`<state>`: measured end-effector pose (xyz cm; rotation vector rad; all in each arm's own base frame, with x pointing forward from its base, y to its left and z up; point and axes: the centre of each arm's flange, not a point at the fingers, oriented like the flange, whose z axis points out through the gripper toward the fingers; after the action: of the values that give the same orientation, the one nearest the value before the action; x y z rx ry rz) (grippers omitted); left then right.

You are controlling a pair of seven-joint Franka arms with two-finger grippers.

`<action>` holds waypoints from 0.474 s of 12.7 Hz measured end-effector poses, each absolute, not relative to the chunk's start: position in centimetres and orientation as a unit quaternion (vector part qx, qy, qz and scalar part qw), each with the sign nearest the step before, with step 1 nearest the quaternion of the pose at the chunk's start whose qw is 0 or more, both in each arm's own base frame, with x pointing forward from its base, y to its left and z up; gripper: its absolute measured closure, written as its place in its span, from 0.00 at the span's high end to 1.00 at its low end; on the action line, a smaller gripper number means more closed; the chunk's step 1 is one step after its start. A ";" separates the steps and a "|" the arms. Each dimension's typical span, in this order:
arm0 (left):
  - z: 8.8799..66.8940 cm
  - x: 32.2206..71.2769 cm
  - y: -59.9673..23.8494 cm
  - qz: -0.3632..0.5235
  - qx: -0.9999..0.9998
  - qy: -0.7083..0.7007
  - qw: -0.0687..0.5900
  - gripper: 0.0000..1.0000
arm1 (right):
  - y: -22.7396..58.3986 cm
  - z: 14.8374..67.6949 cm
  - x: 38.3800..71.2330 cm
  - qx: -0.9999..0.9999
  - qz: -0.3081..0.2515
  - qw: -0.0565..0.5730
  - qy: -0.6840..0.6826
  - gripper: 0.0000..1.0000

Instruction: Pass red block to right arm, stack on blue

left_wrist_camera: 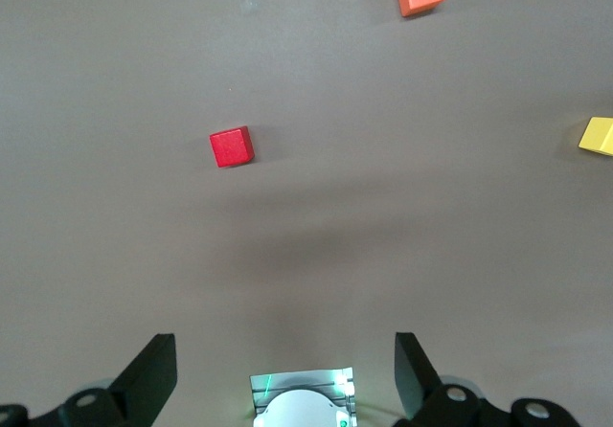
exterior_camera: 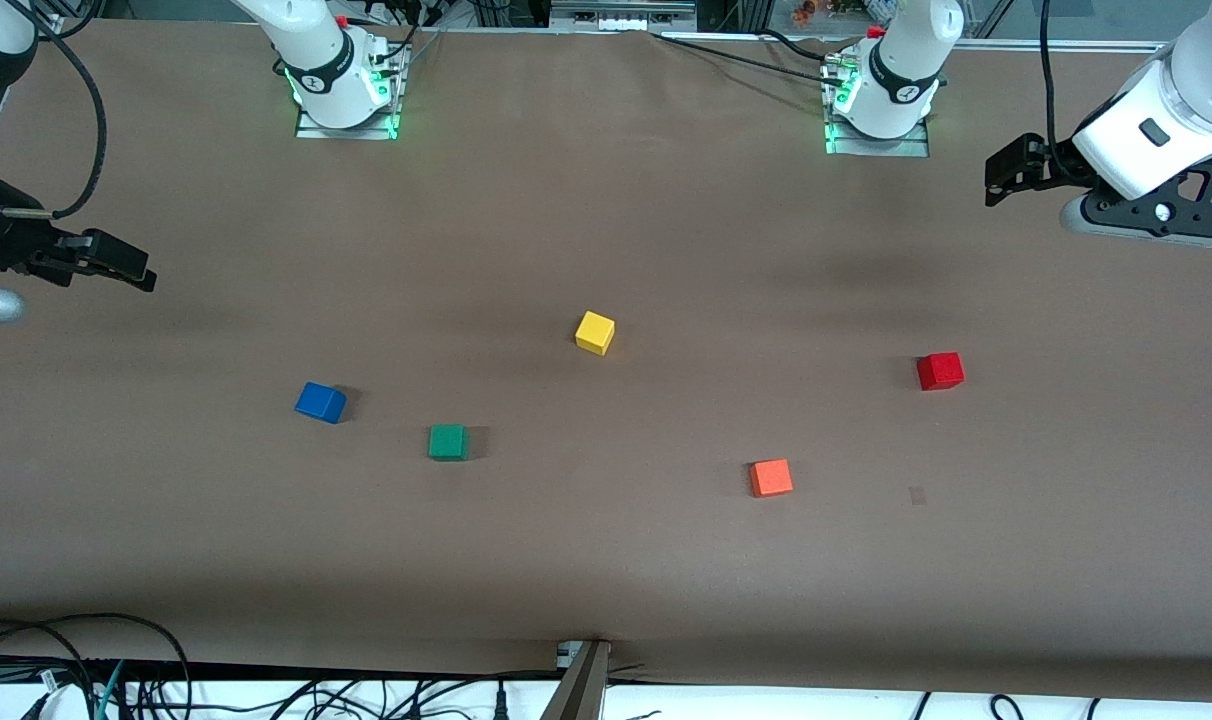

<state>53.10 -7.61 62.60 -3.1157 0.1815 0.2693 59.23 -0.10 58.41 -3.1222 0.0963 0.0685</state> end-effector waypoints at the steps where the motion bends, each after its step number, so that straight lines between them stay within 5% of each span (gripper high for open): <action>1: 62.6 53.1 -7.6 0.085 -0.995 0.058 0.004 1.00 | -0.1 58.4 59.2 -0.999 0.024 0.009 0.031 1.00; 6: 63.4 53.3 -7.8 0.073 -0.996 0.059 0.003 1.00 | 1.6 58.3 58.8 -0.999 0.037 0.018 0.020 1.00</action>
<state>53.32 -7.78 63.44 -3.1216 0.1865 0.2274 58.83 1.58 58.26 -3.1031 0.0617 0.1151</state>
